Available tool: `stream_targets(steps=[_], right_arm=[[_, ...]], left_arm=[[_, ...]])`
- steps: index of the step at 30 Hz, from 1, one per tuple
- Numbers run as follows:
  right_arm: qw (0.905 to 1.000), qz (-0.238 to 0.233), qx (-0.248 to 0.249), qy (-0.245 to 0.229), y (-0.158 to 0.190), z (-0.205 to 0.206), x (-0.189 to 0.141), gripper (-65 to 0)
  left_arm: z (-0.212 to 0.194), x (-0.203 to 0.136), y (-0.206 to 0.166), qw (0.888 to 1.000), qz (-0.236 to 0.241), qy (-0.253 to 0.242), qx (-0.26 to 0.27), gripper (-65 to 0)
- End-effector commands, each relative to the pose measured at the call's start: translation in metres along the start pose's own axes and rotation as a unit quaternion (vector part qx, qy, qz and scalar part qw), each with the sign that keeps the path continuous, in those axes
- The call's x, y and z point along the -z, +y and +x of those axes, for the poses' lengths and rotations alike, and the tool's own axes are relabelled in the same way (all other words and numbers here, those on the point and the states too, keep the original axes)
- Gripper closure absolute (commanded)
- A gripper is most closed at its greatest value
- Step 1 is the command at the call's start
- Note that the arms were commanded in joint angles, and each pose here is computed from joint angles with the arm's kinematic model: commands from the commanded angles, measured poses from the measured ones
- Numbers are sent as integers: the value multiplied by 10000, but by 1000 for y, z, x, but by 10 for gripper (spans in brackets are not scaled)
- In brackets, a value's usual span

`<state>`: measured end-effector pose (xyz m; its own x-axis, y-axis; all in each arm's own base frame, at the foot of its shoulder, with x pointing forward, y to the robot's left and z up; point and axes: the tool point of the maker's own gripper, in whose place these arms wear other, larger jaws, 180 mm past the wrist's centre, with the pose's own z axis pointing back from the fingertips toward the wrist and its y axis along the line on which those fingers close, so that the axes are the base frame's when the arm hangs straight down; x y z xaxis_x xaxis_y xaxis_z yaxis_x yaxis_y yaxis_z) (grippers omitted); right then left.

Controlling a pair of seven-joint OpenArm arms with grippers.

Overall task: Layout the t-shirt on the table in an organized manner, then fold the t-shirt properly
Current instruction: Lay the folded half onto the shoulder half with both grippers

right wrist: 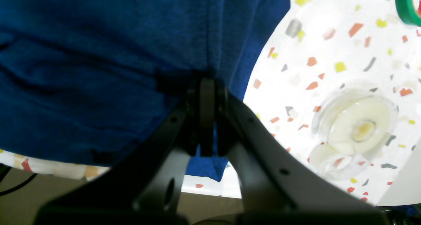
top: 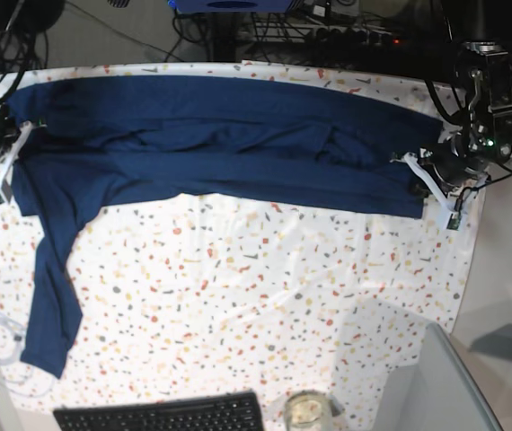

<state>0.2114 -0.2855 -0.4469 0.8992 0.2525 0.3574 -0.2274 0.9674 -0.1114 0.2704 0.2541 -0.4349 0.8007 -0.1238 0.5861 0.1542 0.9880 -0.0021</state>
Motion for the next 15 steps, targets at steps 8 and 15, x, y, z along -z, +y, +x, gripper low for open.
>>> stream_targets(steps=[8, 15], right_arm=[[9999, -2, 11, -127, 0, 7, -1, -6], [9999, -73, -65, -108, -1, 10, -8, -6]], left_arm=[[-1, -6, 5, 9999, 57, -63, 78, 0], [0, -6, 7, 9999, 86, -76, 81, 0]])
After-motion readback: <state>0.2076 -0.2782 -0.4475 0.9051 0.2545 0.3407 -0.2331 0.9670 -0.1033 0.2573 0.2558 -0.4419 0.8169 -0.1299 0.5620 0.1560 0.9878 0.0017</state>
